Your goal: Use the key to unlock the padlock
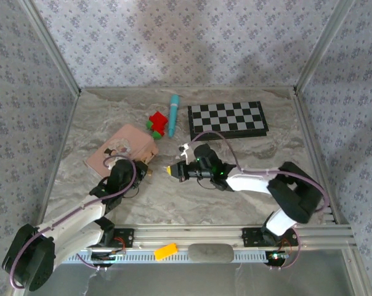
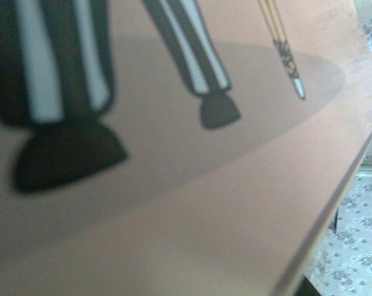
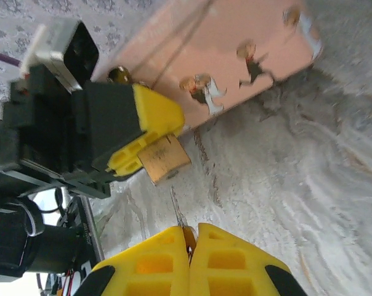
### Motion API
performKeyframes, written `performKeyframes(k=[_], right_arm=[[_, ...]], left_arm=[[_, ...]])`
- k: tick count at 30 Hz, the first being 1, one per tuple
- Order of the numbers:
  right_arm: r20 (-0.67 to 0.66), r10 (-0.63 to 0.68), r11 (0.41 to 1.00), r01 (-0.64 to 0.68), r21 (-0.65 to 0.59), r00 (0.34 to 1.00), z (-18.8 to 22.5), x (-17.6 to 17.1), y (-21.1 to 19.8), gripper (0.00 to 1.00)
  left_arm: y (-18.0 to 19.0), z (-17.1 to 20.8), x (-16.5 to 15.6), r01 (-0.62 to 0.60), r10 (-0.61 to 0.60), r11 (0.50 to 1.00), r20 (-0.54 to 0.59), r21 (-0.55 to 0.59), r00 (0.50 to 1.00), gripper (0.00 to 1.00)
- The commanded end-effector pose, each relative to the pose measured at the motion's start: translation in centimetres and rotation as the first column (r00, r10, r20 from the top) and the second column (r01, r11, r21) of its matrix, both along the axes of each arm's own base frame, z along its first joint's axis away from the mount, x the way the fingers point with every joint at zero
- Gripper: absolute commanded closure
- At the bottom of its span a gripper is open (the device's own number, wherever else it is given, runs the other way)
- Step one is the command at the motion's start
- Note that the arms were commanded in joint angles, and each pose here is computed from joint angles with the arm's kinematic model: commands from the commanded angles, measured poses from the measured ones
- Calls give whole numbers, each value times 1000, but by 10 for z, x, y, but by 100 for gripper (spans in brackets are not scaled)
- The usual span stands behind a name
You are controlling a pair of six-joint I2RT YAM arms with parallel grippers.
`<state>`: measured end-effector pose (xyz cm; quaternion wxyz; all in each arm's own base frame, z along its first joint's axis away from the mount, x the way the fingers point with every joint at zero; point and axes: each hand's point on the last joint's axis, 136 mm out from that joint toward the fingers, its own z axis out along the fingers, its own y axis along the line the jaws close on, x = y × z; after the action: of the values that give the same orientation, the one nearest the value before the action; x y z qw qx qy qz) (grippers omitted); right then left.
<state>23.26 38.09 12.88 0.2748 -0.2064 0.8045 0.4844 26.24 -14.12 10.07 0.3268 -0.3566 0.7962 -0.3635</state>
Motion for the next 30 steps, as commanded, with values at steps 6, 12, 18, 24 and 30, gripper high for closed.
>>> performKeyframes(k=[6, 12, 18, 24, 30], right_arm=[[-121, 45, 990, -28, 140, 992, -9, -2, 25, 100], [-134, -6, 994, 20, 104, 991, -21, 8, 11, 100], [-110, -47, 996, 55, 70, 993, -21, 17, -6, 100], [-74, -57, 997, 60, 41, 996, -16, 20, -11, 100], [-49, -66, 998, 67, 20, 997, -14, 20, -16, 100]], left_arm=[[-6, 39, 19, -35, 52, 989, 117, -140, 992, 100], [9, 17, 16, -11, 1, 993, 89, 118, 996, 100], [22, 0, 17, 4, -23, 956, 63, 294, 998, 100], [26, -18, 16, 16, -23, 937, 16, 348, 1000, 100], [35, -30, 12, -10, 11, 925, 0, 380, 1000, 88]])
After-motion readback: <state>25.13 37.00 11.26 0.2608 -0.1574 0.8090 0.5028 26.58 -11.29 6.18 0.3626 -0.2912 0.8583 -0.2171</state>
